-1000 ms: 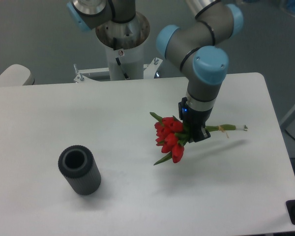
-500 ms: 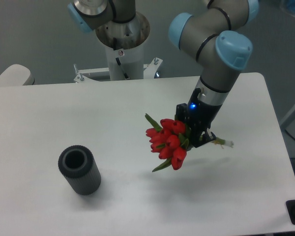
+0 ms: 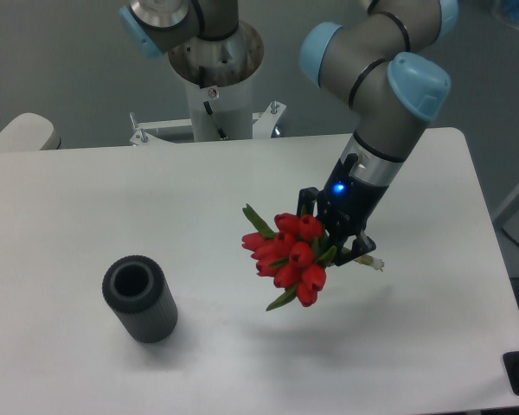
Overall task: Pick up the flowers from the table
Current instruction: 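Lift the gripped red tulips up off the table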
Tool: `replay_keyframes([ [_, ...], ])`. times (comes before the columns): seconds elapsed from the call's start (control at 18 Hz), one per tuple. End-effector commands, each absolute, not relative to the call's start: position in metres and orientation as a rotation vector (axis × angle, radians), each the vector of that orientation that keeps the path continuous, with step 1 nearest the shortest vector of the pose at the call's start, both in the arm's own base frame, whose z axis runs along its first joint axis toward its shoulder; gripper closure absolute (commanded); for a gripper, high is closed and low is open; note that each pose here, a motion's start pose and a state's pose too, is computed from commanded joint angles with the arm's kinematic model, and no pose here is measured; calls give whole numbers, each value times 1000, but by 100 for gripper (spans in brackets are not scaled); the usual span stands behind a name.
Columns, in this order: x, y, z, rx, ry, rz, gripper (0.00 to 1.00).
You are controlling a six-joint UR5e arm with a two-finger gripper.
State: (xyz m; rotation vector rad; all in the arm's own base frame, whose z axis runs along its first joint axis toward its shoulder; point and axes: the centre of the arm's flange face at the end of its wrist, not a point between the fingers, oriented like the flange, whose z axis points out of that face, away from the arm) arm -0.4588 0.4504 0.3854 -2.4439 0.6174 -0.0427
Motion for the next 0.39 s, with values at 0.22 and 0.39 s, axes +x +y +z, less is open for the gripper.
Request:
replay_keyframes([
  [0.22, -459, 450, 385, -2444, 615, -43, 60],
  [0.39, -459, 450, 386, -2436, 612, -46, 60],
])
